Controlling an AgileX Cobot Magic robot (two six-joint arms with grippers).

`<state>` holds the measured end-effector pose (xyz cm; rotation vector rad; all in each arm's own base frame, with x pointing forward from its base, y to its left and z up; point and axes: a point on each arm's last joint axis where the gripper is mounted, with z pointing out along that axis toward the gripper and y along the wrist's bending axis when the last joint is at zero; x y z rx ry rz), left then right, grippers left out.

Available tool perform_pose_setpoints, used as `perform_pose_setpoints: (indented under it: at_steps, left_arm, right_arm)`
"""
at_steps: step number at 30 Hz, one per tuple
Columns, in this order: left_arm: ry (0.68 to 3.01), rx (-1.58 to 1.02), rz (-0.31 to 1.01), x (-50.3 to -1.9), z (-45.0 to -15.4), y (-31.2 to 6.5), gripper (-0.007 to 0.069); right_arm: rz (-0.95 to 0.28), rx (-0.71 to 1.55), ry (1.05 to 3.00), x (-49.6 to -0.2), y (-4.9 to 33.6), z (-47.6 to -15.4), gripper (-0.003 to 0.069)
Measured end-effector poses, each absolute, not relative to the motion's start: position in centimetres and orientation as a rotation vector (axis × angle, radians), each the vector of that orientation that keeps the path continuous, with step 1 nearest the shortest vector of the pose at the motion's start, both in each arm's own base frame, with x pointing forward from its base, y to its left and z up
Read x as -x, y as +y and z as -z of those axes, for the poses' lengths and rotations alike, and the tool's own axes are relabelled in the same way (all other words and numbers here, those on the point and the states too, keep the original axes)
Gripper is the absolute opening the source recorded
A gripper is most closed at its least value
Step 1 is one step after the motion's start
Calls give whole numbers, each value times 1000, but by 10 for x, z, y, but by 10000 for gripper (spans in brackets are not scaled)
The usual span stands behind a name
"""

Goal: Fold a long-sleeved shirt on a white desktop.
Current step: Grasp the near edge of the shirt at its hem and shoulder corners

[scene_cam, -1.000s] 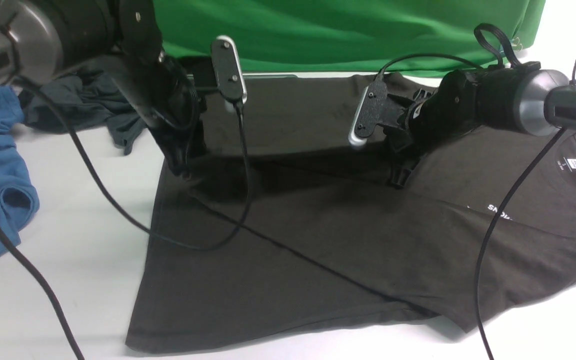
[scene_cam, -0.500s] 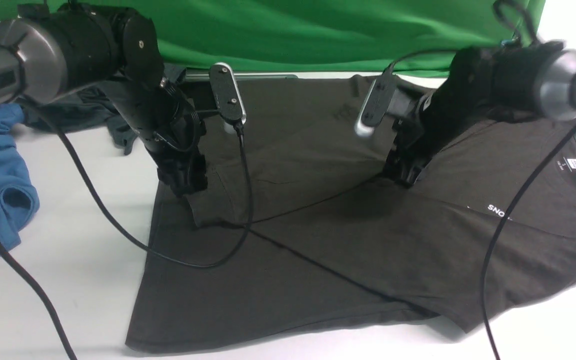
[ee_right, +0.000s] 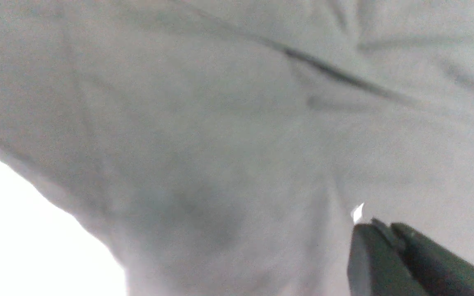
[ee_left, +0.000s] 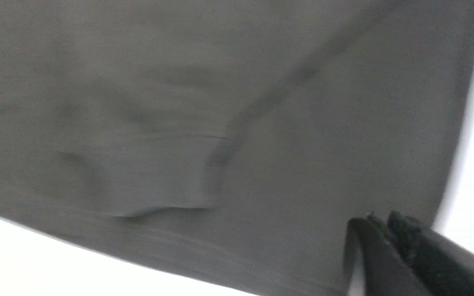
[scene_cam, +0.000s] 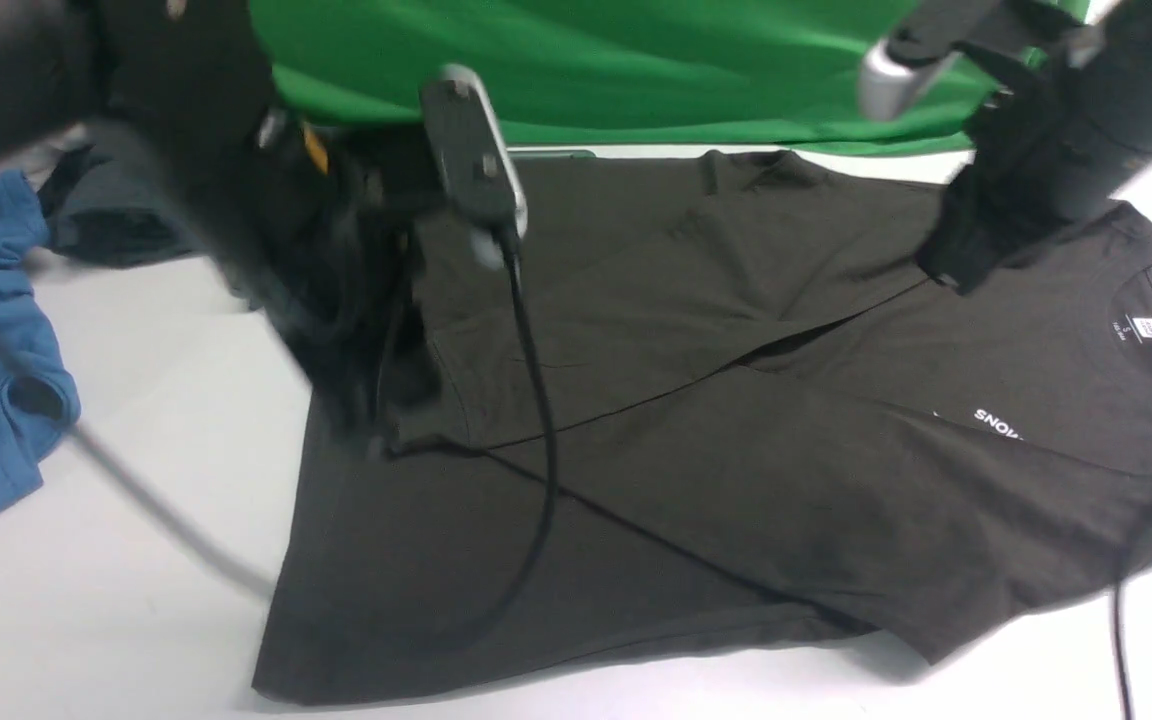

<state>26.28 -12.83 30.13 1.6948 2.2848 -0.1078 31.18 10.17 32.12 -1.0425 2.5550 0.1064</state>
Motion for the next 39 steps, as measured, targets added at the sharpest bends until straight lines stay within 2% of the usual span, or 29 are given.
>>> perform_pose_setpoints:
  at_steps: [4, 7, 9, 10, 11, 13, 14, 15, 18, 20, 24, 30, 35, 37, 39]
  left_arm:
    - [2352, -1729, 170, -238, -281, -125, 31]
    - [2468, -1729, 210, -221, -251, -117, 96]
    - [2509, -1739, 208, -213, -231, -111, 169]
    - [2517, -1742, 194, -210, -222, -109, 213]
    - [2513, -1739, 183, -209, -218, -108, 223]
    - [2495, -1751, 107, -203, -196, -100, 356]
    - [2492, -1751, 101, -202, -194, -100, 365]
    - [2469, -1779, 54, -197, -183, -95, 442]
    - [2381, -1870, -36, -193, -169, -88, 508]
    - [2305, -1914, -112, -192, -161, -84, 526]
    - [2235, -1964, -182, -191, -156, -80, 496]
    - [2148, -1959, -237, -200, -153, -83, 341]
    - [2174, -1893, -232, -203, -153, -84, 102]
    - [2212, -1875, -215, -203, -159, -84, 56]
    - [2247, -1828, -192, -203, -171, -85, 43]
  right_arm:
    - [-149, 984, 2595, -277, 95, -320, 30]
    - [-169, 979, 2610, -237, 89, -313, 34]
    - [-175, 978, 2587, -216, 85, -311, 41]
    - [-174, 970, 2573, -207, 82, -310, 43]
    - [-173, 966, 2566, -204, 81, -309, 45]
    - [-161, 936, 2502, -187, 75, -307, 50]
    - [-160, 934, 2496, -186, 74, -307, 52]
    - [-152, 911, 2445, -180, 72, -310, 56]
    - [-142, 881, 2370, -175, 70, -317, 61]
    - [-139, 867, 2336, -173, 69, -321, 65]
    - [-142, 855, 2334, -171, 69, -322, 73]
    - [-145, 839, 2331, -172, 69, -322, 77]
    - [-147, 784, 2343, -173, 68, -322, 95]
    - [-133, 702, 2366, -175, 64, -322, 106]
    - [-97, 590, 2411, -181, 57, -319, 127]
